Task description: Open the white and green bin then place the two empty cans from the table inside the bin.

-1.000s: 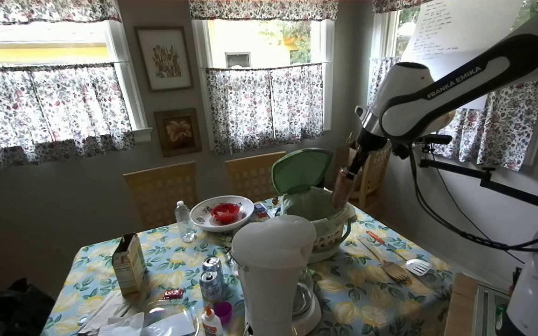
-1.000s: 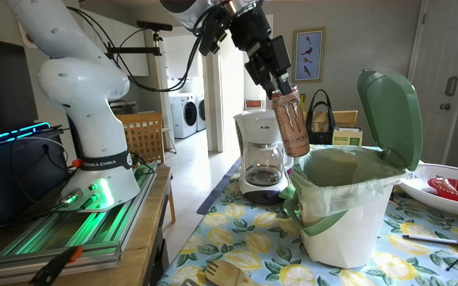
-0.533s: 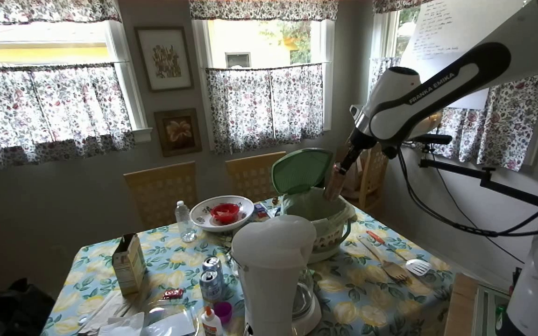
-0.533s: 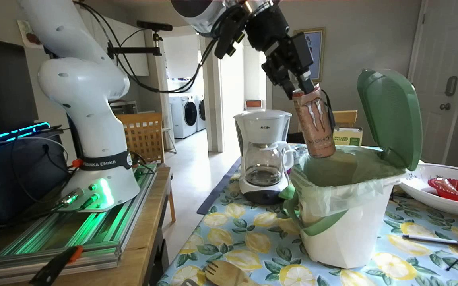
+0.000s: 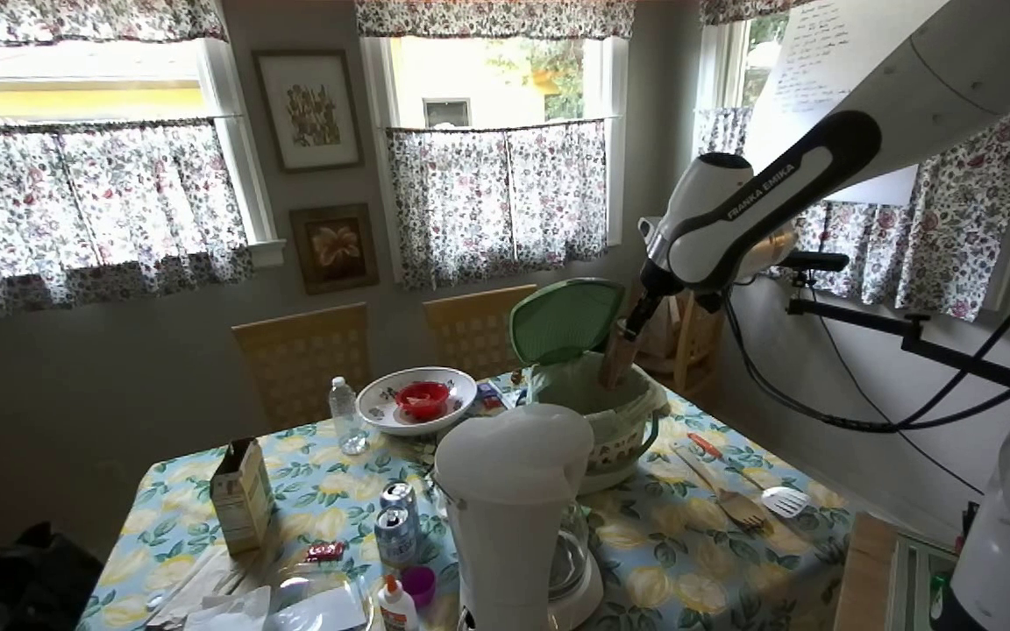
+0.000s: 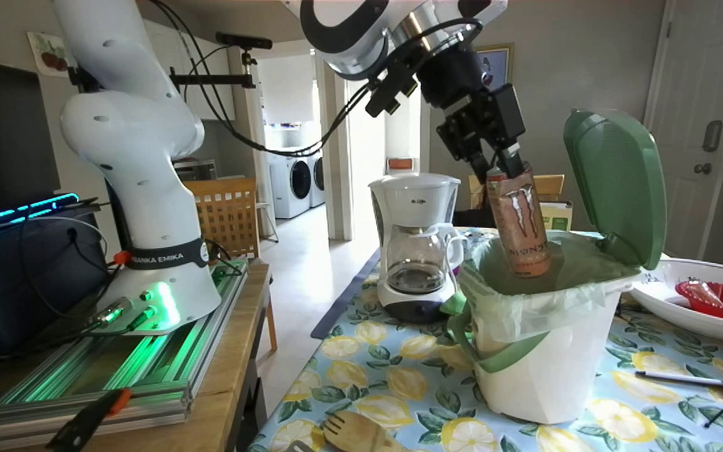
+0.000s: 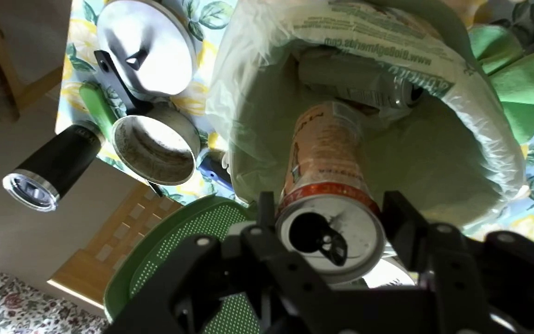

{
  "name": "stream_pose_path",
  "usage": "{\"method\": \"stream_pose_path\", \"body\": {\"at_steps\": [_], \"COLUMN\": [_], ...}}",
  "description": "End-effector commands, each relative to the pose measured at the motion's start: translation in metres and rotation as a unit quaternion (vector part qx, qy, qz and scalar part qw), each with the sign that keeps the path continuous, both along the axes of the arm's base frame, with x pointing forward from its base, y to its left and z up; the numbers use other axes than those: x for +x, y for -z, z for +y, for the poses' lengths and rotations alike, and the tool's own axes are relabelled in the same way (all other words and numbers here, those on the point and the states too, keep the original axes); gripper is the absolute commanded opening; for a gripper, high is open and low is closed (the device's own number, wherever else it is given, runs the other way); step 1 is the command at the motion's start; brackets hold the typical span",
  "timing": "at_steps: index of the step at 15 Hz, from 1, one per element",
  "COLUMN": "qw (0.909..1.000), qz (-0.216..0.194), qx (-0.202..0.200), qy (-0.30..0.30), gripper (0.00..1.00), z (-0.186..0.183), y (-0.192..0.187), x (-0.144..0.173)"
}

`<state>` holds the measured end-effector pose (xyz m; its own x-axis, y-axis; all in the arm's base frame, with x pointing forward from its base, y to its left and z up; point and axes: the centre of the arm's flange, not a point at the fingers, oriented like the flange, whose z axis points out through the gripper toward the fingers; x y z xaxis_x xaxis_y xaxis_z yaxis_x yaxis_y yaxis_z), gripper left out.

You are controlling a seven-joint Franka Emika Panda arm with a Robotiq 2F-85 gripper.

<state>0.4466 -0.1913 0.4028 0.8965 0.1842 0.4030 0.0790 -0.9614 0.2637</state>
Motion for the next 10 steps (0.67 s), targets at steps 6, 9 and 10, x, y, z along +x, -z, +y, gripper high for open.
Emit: {"method": "stream_pose_path", "body": {"at_steps": [6,9,10], "qw": [0.9999,0.9999,0.9999], "qz": [0.009,0.013,0.014], "qx": [0.0,0.0,0.001], "qy": [-0.006,-0.008,-0.008], "gripper": [0.35,0.35,0.81], "z": [-0.002,-0.001,-0.001], "y": [0.021,0.025,0.026], "x": [0.03,0.032,0.032]}}
